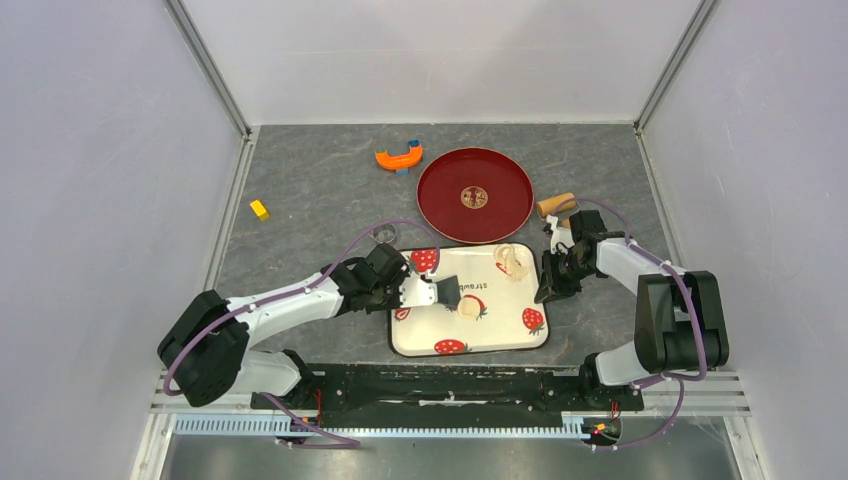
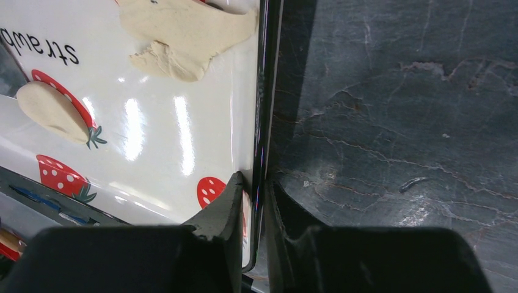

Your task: Roll out the dumpling wrappers from the dough

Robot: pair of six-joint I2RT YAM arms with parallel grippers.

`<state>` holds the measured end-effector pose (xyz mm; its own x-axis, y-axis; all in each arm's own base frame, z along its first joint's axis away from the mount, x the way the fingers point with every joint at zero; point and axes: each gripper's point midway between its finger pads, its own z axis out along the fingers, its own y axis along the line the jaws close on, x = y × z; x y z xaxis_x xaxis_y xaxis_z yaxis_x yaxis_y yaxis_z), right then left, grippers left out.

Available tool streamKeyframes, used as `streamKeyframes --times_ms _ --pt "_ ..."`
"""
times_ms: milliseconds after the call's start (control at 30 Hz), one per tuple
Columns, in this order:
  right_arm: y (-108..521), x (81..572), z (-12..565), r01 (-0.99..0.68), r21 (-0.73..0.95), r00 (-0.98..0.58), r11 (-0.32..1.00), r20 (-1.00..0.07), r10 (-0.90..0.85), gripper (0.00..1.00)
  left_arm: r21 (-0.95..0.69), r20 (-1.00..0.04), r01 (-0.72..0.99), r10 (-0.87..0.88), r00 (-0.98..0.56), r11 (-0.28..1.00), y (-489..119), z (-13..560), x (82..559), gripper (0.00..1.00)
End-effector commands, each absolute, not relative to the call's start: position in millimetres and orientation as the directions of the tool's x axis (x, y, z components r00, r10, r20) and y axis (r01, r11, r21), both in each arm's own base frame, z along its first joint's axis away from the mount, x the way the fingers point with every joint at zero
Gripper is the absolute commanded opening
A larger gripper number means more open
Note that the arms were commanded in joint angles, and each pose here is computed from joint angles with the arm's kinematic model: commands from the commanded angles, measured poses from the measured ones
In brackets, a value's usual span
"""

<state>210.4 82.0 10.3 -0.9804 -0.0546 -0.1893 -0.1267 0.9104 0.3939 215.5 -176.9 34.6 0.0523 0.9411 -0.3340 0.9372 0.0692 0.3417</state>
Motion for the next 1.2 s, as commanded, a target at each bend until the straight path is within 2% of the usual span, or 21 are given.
streamKeyframes --times_ms 0,500,900,1167 --pt "89 202 1 -0.156 0.42 -0.983 0.894 -0.158 -0.097 0.14 0.407 -0.47 0.911 0.871 0.145 0.068 -224 62 233 0.02" --pt "90 202 2 -0.16 0.424 -0.982 0.891 -0.161 -0.1 0.14 0.436 -0.447 0.9 0.865 0.228 -0.012 -223 60 217 0.02" --pt "91 201 2 -0.162 0.429 -0.981 0.889 -0.164 -0.1 0.14 0.439 -0.419 0.896 0.896 0.146 0.059 -220 56 230 0.02" --pt "91 202 3 -0.164 0.429 -0.981 0.888 -0.165 -0.102 0.14 0.432 -0.403 0.901 0.901 0.16 0.033 -225 51 232 0.02"
